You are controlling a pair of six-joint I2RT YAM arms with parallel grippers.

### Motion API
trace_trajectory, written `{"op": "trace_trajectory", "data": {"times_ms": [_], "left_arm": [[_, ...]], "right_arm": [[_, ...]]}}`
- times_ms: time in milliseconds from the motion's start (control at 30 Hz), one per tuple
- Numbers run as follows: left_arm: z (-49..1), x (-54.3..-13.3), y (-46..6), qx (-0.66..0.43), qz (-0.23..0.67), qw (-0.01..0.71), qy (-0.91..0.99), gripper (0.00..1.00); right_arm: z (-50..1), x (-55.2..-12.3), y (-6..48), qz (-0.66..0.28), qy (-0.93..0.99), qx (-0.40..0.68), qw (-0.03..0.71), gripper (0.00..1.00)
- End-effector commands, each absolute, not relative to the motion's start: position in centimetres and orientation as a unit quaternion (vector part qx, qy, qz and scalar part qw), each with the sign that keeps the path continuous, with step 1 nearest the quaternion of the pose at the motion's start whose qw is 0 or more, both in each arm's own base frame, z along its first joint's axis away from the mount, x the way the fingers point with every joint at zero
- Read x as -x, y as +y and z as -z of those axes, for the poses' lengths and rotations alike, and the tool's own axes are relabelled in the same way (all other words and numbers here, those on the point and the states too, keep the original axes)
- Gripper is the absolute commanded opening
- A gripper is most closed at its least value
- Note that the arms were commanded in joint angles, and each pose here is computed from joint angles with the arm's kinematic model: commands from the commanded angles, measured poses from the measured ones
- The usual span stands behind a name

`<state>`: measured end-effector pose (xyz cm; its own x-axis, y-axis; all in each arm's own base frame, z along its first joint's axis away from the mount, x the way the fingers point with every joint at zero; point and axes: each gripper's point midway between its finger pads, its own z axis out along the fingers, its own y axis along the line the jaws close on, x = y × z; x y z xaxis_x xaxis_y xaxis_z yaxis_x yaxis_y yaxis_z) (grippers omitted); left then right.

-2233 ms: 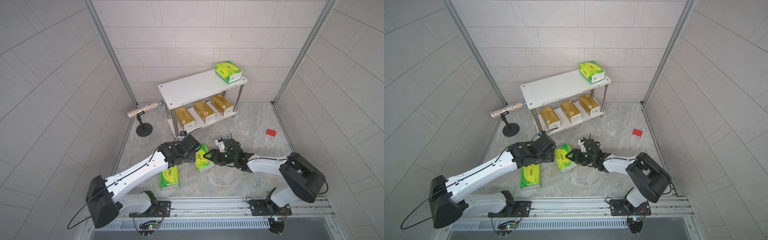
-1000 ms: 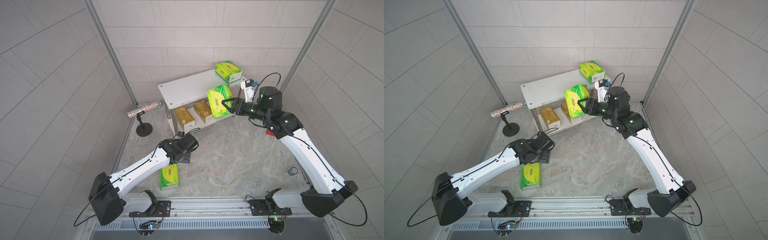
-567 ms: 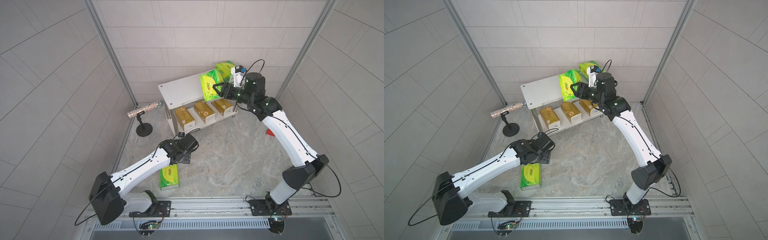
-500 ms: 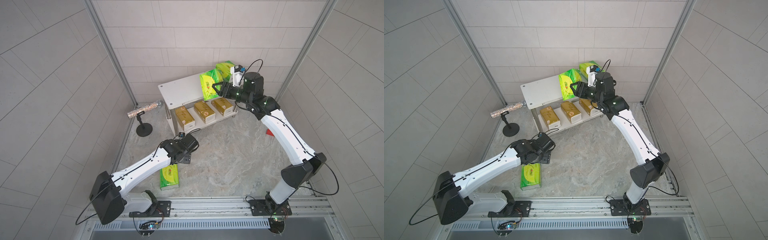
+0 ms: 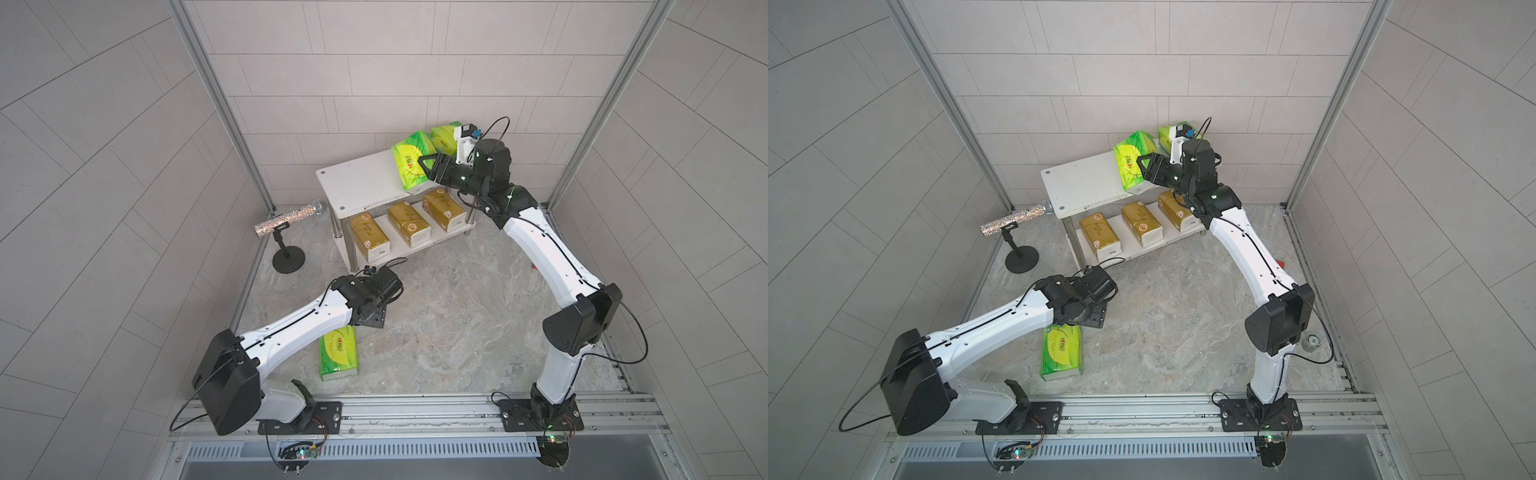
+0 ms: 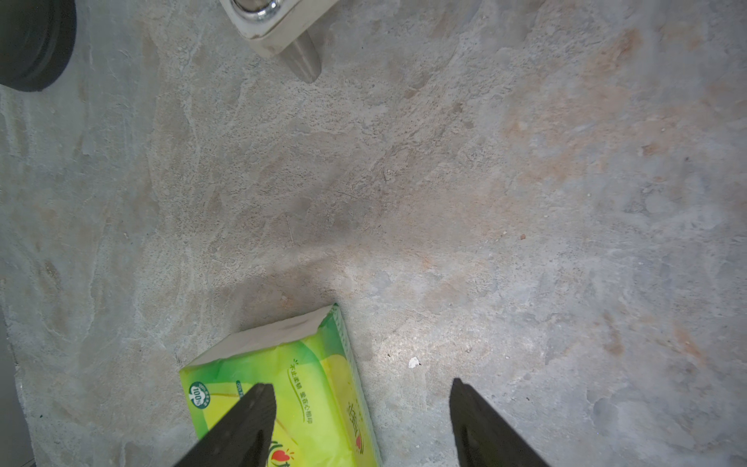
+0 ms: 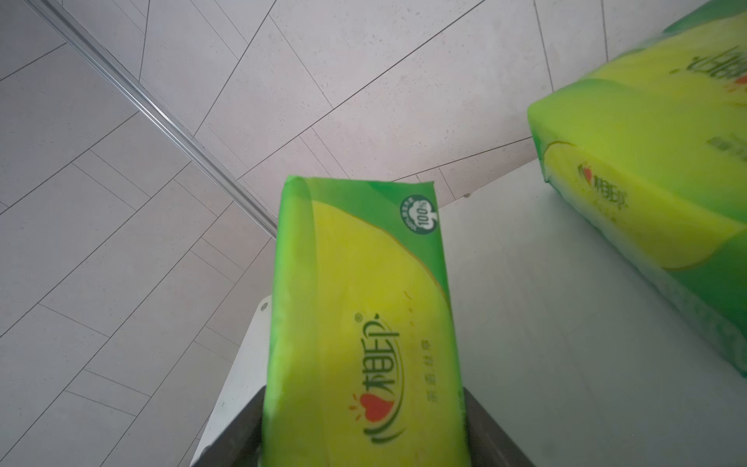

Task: Place the tissue boxes on the shelf by color
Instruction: Place a box of tissues on the shelf.

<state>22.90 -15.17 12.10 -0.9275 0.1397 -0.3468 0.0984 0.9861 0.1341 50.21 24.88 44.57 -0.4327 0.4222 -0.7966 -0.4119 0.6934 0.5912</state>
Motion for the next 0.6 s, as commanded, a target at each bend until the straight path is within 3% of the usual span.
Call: {"op": "trace_trajectory", "data": {"times_ms": [0, 567], "left_arm": [[-12.9, -23.2, -15.4, -0.062, -0.053, 0.185, 0.979, 0.76], [-12.8, -23.7, -14.8, -0.052, -0.064, 0.194, 0.977, 0.76]], "right_arm": [[-45.3, -51.4, 25.1, -0.402, 0.732, -0.012, 0.55, 0.69], [-44.4, -53.2, 24.6, -0.355, 0.744, -0.012, 0.566, 0.79]]}}
